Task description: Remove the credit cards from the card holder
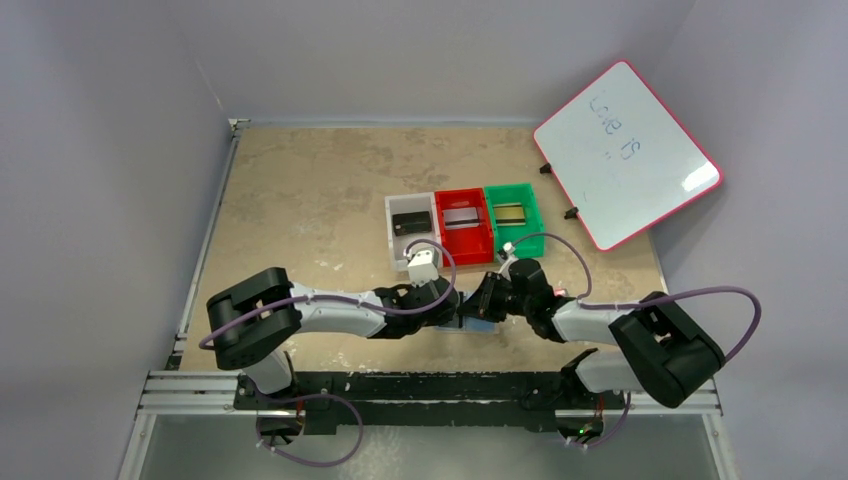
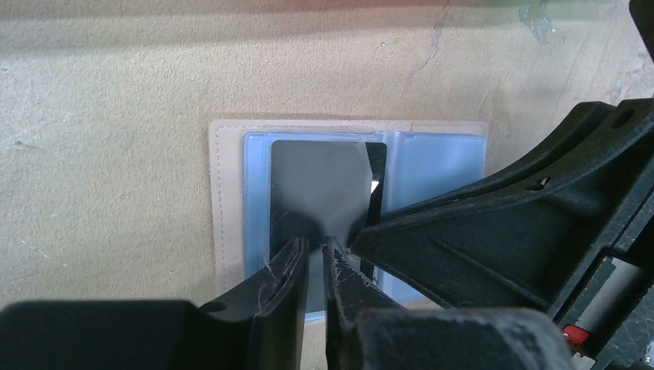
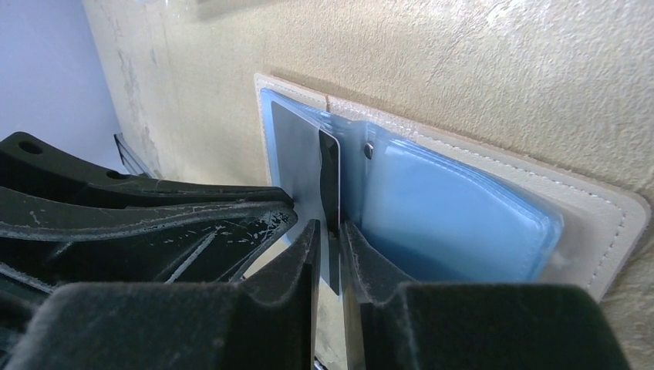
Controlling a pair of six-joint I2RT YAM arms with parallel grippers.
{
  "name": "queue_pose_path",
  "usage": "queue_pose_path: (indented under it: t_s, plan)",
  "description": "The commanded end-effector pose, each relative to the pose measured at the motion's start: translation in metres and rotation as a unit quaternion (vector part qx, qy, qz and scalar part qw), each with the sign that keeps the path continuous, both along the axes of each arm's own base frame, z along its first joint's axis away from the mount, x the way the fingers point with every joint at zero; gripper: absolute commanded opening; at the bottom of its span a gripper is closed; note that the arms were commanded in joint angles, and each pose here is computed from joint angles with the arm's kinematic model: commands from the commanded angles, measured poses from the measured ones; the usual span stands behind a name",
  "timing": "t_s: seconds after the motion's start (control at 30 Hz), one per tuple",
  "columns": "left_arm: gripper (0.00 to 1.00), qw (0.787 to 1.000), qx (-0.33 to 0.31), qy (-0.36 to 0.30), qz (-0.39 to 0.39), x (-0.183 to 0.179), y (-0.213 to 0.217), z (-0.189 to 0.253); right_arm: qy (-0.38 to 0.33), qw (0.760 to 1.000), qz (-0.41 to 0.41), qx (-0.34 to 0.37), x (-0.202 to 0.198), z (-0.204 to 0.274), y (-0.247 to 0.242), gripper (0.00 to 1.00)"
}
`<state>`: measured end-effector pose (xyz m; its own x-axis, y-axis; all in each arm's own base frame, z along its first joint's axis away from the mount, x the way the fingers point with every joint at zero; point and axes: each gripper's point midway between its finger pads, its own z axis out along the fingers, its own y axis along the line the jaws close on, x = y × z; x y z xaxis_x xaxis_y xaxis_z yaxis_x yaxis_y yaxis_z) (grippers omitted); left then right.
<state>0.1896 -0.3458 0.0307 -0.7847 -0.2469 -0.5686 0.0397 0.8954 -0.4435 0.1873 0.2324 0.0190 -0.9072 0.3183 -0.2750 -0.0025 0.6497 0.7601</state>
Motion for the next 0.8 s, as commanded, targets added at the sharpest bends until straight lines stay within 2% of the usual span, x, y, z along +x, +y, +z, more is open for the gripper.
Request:
queue_pose_path:
  t_s: [0.0,0.07,0.17,0.2,0.77]
  plan:
    - [0.13,0.998,0.057,0.011,0.009,-0.008,0.027,-0.021,-0.007,1.0,0.003,0.013,0.0,0.003,0.001,0.18]
    - [0.12,0.998,0.055,0.01,0.009,-0.008,0.026,-0.019,-0.006,1.0,0.003,0.02,-0.001,0.003,0.001,0.17]
    - [0.12,0.998,0.059,0.008,0.01,-0.007,0.028,-0.019,-0.006,1.0,0.003,0.027,-0.002,0.004,0.002,0.03]
    - [0.12,0.998,0.062,0.008,0.011,-0.007,0.029,-0.02,-0.006,1.0,0.001,0.027,-0.001,0.004,0.001,0.02]
    - [0.1,0.996,0.085,0.006,0.014,-0.008,0.04,-0.024,-0.004,1.0,0.0,0.015,-0.004,0.001,-0.012,0.03]
